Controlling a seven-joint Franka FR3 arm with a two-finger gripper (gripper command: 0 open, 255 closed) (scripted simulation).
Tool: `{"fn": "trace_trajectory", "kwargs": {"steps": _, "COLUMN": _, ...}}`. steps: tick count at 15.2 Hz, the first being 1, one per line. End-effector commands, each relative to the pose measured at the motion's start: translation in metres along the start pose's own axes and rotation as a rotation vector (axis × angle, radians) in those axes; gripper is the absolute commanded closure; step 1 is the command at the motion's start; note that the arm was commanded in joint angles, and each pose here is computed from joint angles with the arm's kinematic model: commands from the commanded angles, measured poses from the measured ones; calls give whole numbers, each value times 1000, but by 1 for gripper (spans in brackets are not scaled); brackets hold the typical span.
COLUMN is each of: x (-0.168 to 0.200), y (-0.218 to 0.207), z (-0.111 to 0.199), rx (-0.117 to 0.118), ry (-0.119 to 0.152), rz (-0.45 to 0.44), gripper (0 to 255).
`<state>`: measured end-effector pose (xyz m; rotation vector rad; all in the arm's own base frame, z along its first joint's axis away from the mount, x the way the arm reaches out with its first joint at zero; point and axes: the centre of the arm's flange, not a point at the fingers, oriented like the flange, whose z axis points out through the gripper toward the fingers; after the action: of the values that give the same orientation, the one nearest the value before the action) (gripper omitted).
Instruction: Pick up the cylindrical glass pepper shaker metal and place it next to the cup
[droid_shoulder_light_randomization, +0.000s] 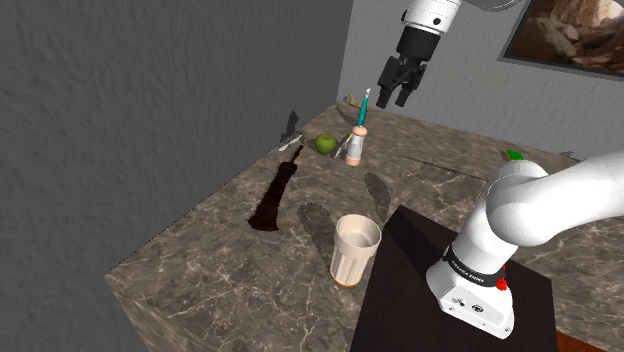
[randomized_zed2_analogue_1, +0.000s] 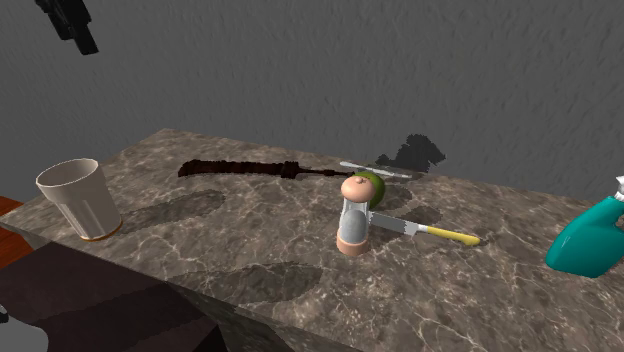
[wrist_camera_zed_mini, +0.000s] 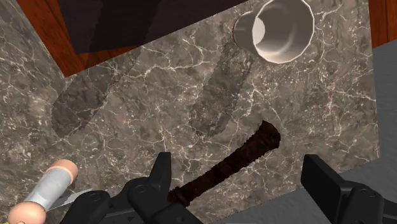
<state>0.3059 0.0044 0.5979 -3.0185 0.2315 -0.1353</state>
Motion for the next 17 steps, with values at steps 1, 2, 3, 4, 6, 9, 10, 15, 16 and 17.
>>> {"fn": "trace_trajectory", "kwargs": {"steps": 1, "x": 0, "y": 0, "z": 0, "rx": 0, "ry": 0, "rz": 0, "gripper": 0}}
{"fn": "trace_trajectory", "kwargs": {"steps": 2, "x": 8, "y": 9, "z": 5, "rx": -3, "ry": -4, "rz": -2, "gripper": 0}}
{"fn": "trace_trajectory", "kwargs": {"steps": 3, "x": 16, "y": 18, "z": 10, "rx": -6, "ry": -9, "rz": -4, "gripper": 0}}
{"fn": "trace_trajectory", "kwargs": {"steps": 4, "x": 24, "y": 28, "z": 16, "rx": -9, "ry": -13, "rz": -6, "gripper": 0}}
{"fn": "trace_trajectory", "kwargs": {"steps": 6, "x": 40, "y": 46, "z": 26, "rx": -15, "ry": -22, "rz": -10, "gripper": 0}}
{"fn": "trace_trajectory", "kwargs": {"steps": 9, "x": 64, "y": 74, "z": 42, "rx": -23, "ry": -35, "rz": -16, "gripper": 0}}
{"fn": "trace_trajectory", "kwargs": {"steps": 10, "x": 72, "y": 83, "z": 47, "rx": -26, "ry": -39, "rz": -18, "gripper": 0}}
{"fn": "trace_trajectory", "kwargs": {"steps": 15, "x": 112, "y": 129, "z": 74, "rx": -41, "ry": -61, "rz": -28, "gripper": 0}}
{"fn": "trace_trajectory", "kwargs": {"steps": 16, "x": 120, "y": 138, "z": 79, "rx": -44, "ry": -66, "rz": -30, "gripper": 0}}
{"fn": "trace_trajectory", "kwargs": {"steps": 17, "x": 128, "y": 147, "z": 84, "rx": -47, "ry": -70, "rz": -32, "gripper": 0}}
